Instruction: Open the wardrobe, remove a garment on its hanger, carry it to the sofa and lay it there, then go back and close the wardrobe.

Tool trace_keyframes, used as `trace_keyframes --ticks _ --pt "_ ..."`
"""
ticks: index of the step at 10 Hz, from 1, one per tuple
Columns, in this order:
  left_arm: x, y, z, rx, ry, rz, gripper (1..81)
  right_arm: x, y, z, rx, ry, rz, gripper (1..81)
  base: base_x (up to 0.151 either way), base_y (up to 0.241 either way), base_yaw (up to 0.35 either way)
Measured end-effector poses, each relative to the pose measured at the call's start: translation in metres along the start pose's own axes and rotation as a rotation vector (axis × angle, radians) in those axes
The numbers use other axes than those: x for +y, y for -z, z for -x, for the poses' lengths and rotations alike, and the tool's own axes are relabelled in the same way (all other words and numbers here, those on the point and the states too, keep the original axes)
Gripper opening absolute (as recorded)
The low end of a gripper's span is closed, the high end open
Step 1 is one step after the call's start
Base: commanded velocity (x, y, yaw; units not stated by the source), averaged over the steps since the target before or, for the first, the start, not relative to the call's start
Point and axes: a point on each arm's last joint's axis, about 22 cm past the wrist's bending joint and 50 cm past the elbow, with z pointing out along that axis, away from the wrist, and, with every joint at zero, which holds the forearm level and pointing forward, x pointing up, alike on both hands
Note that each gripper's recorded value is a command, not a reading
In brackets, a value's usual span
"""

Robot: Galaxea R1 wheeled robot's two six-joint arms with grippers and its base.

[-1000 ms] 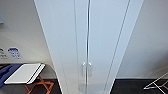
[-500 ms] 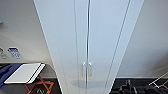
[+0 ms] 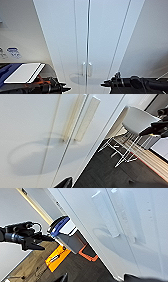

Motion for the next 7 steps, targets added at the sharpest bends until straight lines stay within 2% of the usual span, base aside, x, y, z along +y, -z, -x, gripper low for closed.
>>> trace_keyframes --ticks 2,6,7 --pt "-0.026 -0.013 -0.01 -0.031 0.0 -0.043 81.1 0.014 -0.023 -0.018 -0.005 0.013 0.024 81.1 0.0 0.0 0.0" --pt "-0.048 -0.039 -0.033 -0.04 0.012 -0.078 81.1 0.045 -0.049 -0.054 0.003 0.03 0.091 81.1 0.0 0.0 0.0" --pt "-0.049 -0.049 -0.038 -0.036 0.012 -0.077 81.1 0.044 -0.06 -0.069 0.013 0.037 0.092 81.1 0.0 0.0 0.0"
